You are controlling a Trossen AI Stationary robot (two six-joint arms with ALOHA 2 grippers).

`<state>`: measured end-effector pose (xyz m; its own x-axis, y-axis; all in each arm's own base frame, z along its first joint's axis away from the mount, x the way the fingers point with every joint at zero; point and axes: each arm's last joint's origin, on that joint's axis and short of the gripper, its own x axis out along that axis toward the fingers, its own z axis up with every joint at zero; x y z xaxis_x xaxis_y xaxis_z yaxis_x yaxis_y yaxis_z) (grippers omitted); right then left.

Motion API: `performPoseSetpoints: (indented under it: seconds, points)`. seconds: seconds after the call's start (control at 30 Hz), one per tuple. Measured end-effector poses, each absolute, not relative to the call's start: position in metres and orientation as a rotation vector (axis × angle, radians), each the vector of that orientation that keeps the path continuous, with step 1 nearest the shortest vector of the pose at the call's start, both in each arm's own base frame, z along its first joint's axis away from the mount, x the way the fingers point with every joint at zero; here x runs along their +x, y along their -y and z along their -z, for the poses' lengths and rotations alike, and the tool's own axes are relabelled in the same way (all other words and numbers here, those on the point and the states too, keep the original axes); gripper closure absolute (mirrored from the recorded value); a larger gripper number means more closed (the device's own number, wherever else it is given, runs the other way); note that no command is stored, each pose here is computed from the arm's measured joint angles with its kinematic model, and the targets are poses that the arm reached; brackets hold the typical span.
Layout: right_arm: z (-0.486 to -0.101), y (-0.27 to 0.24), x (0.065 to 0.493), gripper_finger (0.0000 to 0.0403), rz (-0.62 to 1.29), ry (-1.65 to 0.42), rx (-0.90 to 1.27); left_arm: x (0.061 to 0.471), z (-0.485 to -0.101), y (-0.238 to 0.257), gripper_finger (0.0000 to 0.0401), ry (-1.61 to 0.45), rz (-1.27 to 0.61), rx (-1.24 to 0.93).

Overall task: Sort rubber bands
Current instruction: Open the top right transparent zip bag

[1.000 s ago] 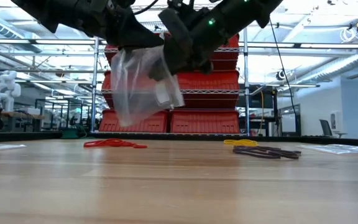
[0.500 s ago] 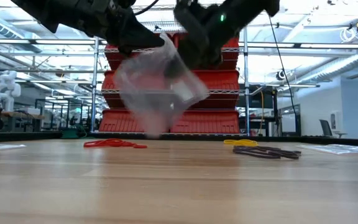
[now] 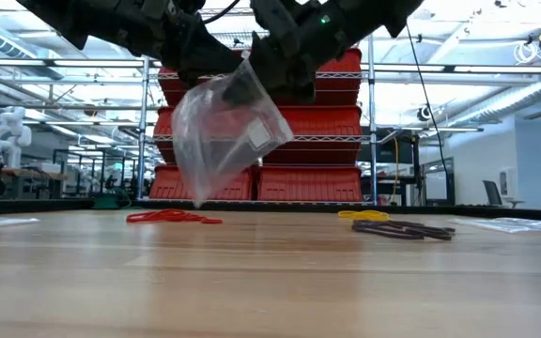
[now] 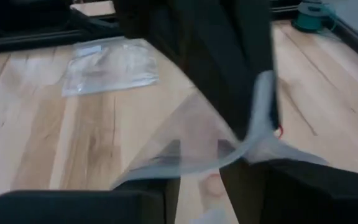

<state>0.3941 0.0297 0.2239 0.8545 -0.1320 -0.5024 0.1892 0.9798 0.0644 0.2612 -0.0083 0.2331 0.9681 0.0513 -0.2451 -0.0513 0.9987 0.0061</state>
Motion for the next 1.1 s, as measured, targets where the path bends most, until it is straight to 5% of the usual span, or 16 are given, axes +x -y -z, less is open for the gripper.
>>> performPoseSetpoints:
  seconds: [0.47, 1.1]
  points:
    - [-0.226, -0.025, 0.395, 0.0191, 0.194, -0.492, 0.174, 0.261, -0.234, 0.008, 0.0401, -0.243, -0.055, -0.001]
    - [-0.235, -0.030, 0.380, 0.0187, 0.185, -0.580, 0.173, 0.261, -0.233, 0.009, 0.0401, -0.251, -0.043, 0.003]
